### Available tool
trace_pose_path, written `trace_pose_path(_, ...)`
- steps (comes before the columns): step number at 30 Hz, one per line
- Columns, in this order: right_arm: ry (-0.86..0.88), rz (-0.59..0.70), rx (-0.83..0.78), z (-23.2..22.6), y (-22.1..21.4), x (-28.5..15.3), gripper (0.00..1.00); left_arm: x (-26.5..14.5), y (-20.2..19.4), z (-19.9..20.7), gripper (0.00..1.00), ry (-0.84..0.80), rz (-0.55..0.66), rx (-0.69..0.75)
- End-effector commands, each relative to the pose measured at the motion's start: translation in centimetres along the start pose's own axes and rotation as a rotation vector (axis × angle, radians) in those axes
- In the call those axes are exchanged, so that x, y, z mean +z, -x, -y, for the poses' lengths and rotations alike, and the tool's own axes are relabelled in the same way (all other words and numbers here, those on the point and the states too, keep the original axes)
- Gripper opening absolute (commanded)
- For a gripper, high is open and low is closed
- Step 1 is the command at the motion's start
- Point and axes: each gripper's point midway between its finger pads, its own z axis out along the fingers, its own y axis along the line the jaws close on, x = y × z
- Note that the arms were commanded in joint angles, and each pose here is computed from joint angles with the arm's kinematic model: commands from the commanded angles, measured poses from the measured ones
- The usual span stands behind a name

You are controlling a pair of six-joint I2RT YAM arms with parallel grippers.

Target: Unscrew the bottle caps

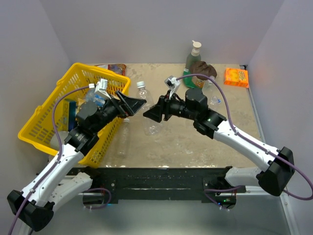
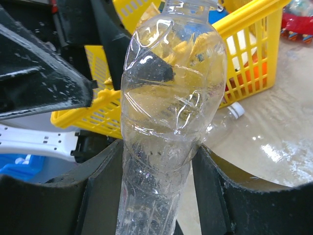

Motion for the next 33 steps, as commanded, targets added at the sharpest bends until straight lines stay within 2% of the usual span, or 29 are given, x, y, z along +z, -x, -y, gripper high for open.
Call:
trace_pose_path(1, 0.115, 0.056, -0.02, -2.9, 1.8, -0.5, 0.38, -0.1, 1.6, 3.5, 0.99, -0.171, 0.059, -0.004)
trace_pose_path(11, 0.232, 0.067, -0.028, -5.3, 1.9, -0.8, 0.37, 1.3, 1.0, 2.8, 0.97, -0.166, 0.034, -0.005)
trace_pose_path(17, 0.257, 0.076, -0.036, -5.9, 2.2, -0.9, 0.36, 1.6, 1.0, 3.2, 0.88, -0.187, 0.039, 0.003)
trace_pose_path(23, 0.261, 0.056, -0.018, -5.6, 1.6, -0.5, 0.4, 1.7, 0.7, 3.7, 0.68, -0.227, 0.047, 0.015)
trace_pose_path(24, 0.259, 0.059, -0.019, -5.7, 1.7, -0.6, 0.41, 1.7, 0.6, 3.8, 0.63, -0.233, 0.045, 0.018)
trace_pose_path(33, 0.242, 0.06, -0.012, -5.5, 1.7, -0.7, 0.61, 1.4, -0.3, 3.7, 0.43, -0.246, 0.033, 0.04)
